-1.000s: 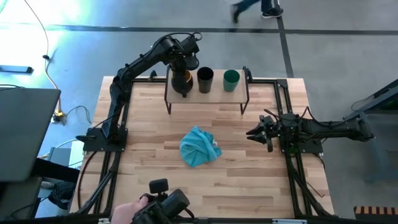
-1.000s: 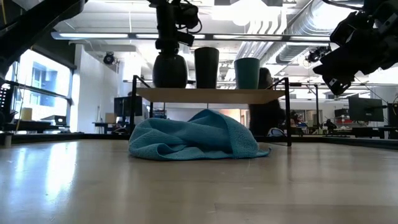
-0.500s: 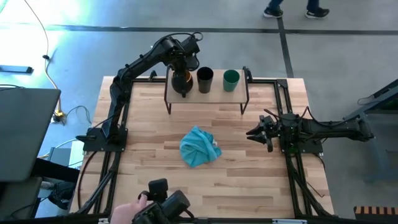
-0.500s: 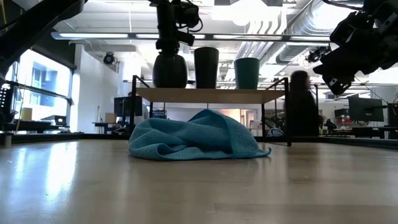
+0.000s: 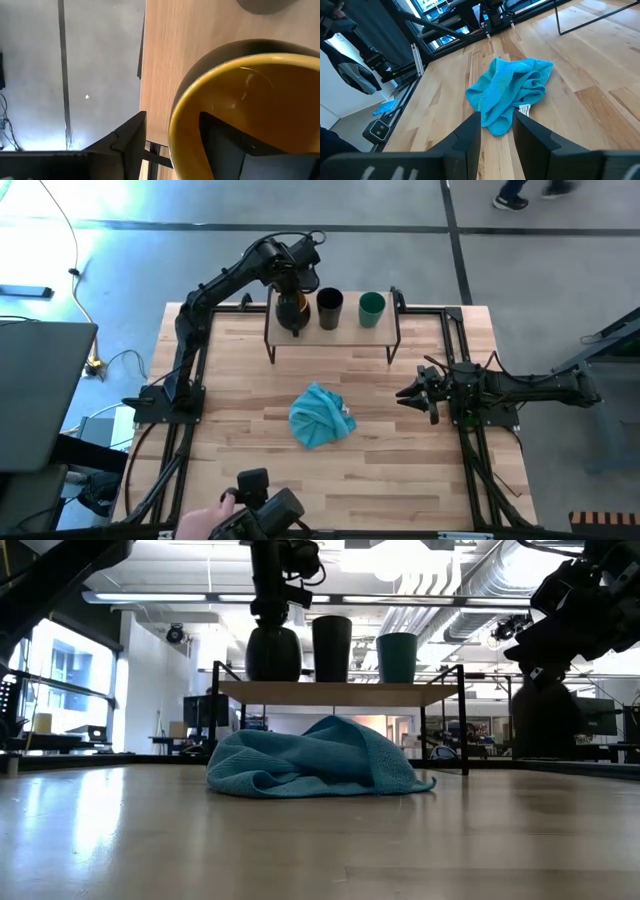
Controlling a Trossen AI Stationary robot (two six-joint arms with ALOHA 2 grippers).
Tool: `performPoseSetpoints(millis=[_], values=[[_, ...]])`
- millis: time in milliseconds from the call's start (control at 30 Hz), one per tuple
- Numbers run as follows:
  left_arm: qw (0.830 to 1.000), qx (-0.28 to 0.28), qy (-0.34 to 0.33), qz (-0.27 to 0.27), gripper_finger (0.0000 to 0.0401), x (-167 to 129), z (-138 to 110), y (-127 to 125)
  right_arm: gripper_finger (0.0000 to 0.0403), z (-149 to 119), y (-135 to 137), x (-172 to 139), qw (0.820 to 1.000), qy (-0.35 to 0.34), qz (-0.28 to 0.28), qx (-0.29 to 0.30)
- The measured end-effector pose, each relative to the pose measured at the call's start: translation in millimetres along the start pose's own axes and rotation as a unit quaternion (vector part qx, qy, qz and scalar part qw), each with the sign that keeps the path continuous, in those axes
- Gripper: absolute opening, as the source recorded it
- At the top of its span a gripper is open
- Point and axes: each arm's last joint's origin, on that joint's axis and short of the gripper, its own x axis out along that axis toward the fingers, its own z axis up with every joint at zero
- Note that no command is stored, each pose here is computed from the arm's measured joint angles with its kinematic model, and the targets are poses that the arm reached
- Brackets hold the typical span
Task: Stack small to large cups/mugs on shelf
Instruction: Put the black mug on the shelf, then return to Home Position
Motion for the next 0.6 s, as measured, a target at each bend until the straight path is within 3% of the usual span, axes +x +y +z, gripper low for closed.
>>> performPoseSetpoints(millis=[600], values=[[0.996, -0.02, -0.077, 0.048, 0.017, -62, -25, 4, 0.0103, 0, 0, 0, 1.0, -0.002, -0.002, -0.013]])
